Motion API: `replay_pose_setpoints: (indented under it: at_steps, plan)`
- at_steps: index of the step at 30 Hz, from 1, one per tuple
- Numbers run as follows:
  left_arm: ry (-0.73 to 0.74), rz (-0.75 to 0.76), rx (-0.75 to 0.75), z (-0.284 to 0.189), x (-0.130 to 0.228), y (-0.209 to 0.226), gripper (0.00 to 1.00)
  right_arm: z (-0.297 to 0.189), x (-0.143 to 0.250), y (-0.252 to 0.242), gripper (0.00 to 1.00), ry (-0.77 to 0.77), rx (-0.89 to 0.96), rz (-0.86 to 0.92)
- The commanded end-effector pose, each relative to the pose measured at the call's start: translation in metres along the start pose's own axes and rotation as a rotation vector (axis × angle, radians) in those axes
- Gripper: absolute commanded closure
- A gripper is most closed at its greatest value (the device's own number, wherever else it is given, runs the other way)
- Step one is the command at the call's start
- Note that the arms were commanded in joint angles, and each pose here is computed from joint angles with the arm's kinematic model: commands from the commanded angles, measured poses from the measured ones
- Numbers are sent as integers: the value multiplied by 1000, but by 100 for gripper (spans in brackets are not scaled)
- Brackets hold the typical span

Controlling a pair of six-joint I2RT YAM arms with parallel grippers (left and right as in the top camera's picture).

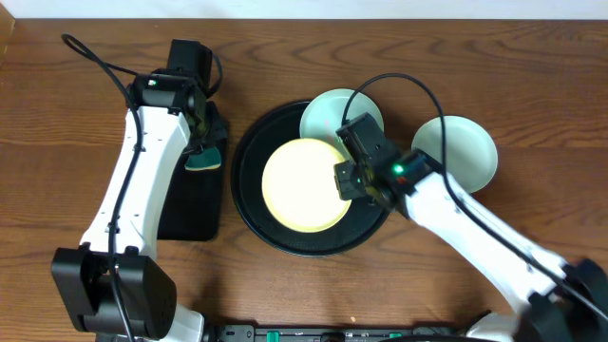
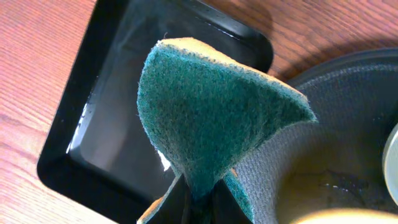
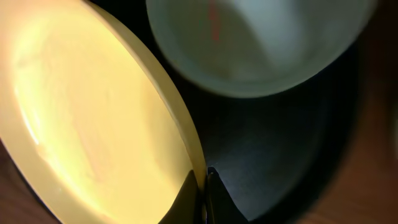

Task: Clean dirty plates on tray and stack at the side
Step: 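Lift the yellow plate with the right gripper onto the mint plate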

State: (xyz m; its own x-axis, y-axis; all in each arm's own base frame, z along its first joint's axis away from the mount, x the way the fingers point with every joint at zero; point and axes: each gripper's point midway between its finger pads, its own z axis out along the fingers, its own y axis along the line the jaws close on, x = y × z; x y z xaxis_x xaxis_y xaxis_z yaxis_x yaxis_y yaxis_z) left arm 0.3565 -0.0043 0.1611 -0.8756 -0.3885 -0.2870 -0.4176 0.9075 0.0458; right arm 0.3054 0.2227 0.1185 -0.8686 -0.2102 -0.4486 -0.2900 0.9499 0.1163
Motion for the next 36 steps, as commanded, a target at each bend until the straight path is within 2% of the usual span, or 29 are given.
replay_pose_setpoints:
  at_steps: [1, 12, 22, 36]
  plan:
    - [-25, 13, -3, -7, -6, 2, 93, -37, -30, -16, 99, -178, 188, -126]
    - [-28, 12, -2, -7, -7, 2, 93, -95, -64, -9, 99, -450, 549, -383]
    - [-28, 13, -2, -7, -7, 2, 92, -122, -87, 32, 99, -575, 632, -654]
    - [-28, 16, -2, -7, -7, 2, 93, -146, -104, 32, 99, -638, 750, -684]
